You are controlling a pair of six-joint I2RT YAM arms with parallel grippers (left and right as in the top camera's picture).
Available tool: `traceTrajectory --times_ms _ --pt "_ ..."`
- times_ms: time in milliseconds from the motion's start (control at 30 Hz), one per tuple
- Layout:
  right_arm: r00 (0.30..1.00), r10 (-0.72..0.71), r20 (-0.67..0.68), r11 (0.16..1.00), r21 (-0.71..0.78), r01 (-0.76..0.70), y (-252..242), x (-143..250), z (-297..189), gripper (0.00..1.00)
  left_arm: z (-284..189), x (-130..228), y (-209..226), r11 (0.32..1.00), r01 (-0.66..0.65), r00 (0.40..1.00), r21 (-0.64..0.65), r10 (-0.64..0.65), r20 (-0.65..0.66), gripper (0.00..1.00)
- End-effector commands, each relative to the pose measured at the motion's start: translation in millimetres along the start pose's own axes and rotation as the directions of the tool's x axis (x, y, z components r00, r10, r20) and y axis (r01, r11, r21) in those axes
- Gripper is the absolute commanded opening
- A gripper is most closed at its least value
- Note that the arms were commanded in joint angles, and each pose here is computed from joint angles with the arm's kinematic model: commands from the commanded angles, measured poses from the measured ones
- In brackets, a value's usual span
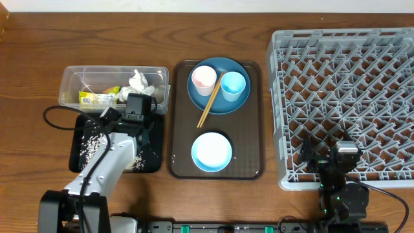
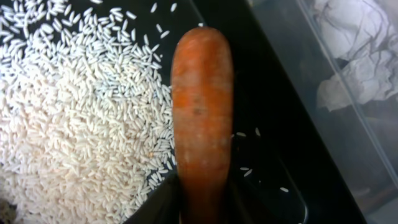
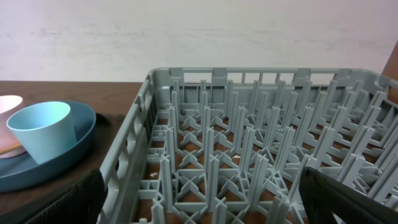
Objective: Sort waste into correct bins and load items into the dishwasher rack
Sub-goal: 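Carry the carrot left and release it onto the black tray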
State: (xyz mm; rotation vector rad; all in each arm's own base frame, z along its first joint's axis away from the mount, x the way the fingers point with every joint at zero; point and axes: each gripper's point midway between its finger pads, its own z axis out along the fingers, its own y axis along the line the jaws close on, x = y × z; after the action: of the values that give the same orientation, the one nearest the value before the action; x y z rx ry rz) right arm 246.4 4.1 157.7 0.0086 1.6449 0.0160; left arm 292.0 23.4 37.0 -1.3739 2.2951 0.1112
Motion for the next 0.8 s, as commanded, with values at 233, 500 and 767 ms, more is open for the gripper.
traceTrajectory --times_ms 233,500,767 --pt "1.0 0.002 -0.005 1.0 -0.006 -0.002 2 2 0 0.99 -9 -12 -10 0.993 -0.108 0.994 0.043 0.106 0.039 0.34" --pt "1.0 0.002 -0.005 1.0 -0.006 -0.002 2 2 0 0.99 -70 -20 -43 0.929 -0.215 0.977 0.302 0.205 0.064 0.35" --pt "1.0 0.002 -0.005 1.0 -0.006 -0.002 2 2 0 0.99 -155 19 -72 0.626 -0.374 0.891 0.685 0.449 0.076 0.36"
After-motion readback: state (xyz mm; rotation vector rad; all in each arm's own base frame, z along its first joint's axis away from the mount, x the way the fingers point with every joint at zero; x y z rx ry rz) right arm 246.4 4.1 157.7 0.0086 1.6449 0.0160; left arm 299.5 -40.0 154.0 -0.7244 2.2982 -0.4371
